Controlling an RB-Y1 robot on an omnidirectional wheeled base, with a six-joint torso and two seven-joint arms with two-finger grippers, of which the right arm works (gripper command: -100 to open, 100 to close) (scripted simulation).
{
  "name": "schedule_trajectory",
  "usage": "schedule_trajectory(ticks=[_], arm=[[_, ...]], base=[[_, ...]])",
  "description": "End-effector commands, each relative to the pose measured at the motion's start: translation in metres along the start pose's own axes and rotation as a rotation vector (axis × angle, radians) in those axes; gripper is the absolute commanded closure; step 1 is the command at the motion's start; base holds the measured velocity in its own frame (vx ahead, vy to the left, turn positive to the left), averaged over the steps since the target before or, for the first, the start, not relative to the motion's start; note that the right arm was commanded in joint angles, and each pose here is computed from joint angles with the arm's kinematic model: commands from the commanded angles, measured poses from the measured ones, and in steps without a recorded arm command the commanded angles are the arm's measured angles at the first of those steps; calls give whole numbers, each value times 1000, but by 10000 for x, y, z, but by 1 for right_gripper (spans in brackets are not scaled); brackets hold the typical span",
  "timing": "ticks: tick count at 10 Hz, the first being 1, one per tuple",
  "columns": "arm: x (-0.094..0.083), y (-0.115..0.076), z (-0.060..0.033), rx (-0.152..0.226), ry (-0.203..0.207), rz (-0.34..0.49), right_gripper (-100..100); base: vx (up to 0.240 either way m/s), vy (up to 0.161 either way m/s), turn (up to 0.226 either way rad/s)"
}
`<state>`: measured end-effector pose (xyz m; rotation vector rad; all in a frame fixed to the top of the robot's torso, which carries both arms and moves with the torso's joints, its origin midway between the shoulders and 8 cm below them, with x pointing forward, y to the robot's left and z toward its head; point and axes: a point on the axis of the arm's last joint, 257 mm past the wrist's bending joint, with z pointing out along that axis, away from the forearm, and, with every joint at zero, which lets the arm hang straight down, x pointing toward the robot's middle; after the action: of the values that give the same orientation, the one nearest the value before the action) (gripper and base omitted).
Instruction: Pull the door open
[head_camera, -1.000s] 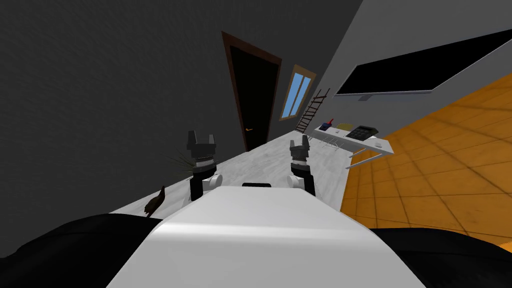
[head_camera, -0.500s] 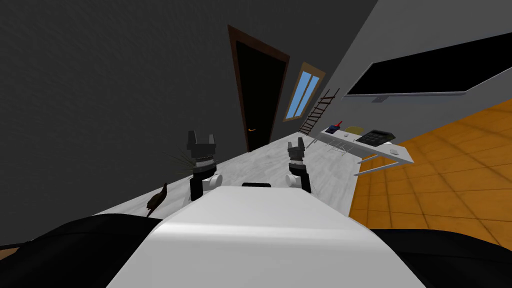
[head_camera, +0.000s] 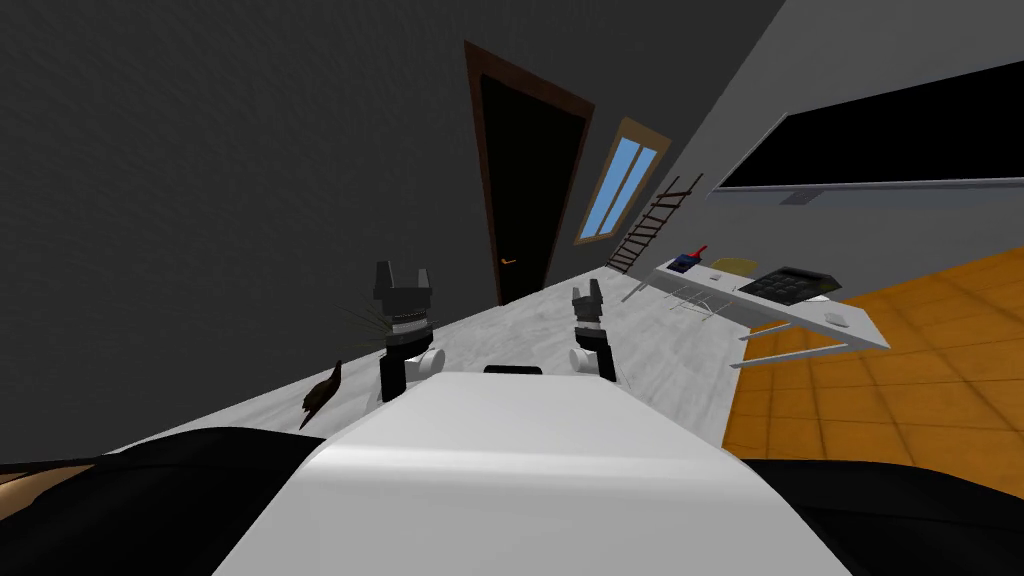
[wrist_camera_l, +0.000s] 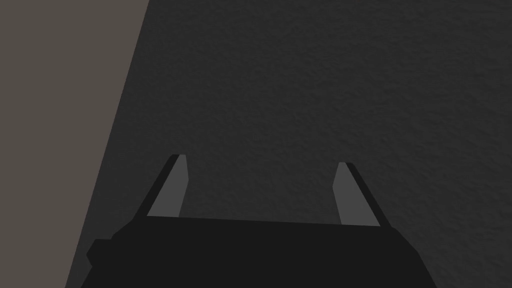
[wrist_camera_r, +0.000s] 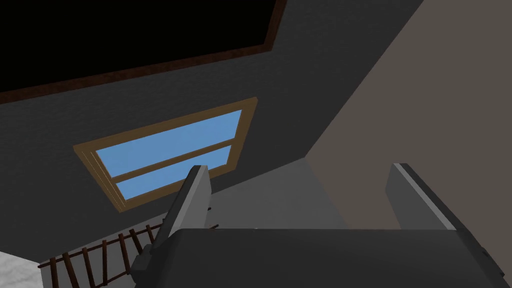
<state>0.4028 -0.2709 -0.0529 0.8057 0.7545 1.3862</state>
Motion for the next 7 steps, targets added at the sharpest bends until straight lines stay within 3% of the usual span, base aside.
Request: schedule_trajectory(ticks=[1,7], arm=[[-11,-121,0,15,1,0,-100],[-64,-572,-62,76,2,-1,-100]], base=[[74,3,105],[95,1,112]])
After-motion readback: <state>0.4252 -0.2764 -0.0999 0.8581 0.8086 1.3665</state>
